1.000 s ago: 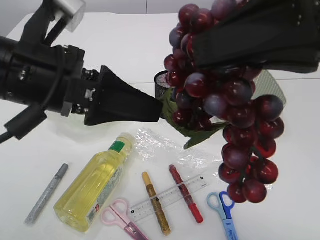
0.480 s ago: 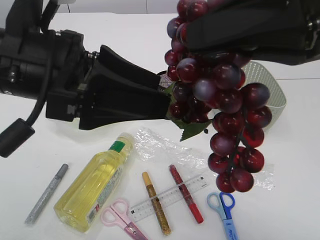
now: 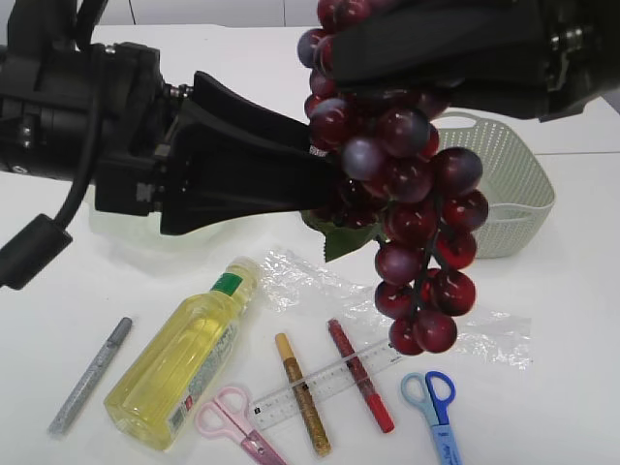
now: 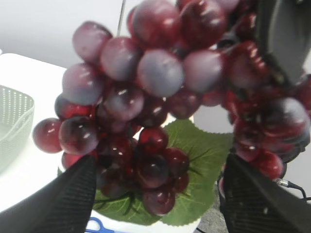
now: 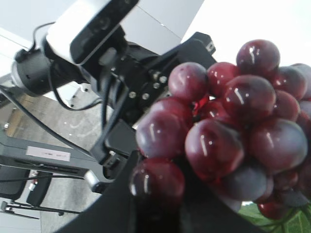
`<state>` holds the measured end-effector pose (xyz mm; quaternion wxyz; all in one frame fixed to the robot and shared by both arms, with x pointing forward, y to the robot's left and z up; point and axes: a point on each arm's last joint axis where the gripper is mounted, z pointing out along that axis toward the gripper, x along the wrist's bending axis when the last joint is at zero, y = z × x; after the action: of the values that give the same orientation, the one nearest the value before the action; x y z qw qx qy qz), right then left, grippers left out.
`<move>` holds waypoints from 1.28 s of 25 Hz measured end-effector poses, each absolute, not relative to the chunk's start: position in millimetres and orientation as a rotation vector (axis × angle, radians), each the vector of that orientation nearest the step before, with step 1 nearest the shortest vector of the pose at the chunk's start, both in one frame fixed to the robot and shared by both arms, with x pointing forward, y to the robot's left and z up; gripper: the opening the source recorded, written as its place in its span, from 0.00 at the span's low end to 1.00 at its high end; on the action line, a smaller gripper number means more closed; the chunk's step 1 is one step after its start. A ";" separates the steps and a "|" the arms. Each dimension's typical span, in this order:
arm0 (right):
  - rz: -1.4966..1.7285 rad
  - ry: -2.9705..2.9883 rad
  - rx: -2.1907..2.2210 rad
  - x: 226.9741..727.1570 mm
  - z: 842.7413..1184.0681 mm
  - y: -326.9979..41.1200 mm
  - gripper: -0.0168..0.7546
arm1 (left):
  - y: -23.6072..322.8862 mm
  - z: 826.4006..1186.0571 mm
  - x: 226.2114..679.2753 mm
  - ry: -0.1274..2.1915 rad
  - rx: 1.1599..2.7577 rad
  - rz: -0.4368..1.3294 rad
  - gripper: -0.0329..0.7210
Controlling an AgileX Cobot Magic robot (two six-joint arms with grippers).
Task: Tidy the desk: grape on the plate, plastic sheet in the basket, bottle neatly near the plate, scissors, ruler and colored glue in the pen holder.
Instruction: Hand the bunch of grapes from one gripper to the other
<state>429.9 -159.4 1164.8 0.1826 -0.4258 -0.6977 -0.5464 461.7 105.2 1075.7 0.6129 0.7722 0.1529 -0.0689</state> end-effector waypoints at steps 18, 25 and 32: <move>-1.545 -1.952 -1.063 425.4 1169.2 -135.4 0.12 | 106.4 1075.4 470.5 0.465 1.756 -0.105 0.89; -1.558 -1.955 -1.044 424.8 1174.4 -135.3 0.12 | 106.3 1076.2 471.0 0.480 1.743 -0.111 0.89; -1.554 -1.959 -1.040 424.4 1174.2 -135.2 0.12 | 106.1 1076.8 470.4 0.475 1.737 -0.120 0.58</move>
<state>424.4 -135.2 1174.2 0.2150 -0.3751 -0.7064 -0.5604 470.4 106.1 1076.8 0.6196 0.7555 0.2066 -0.0521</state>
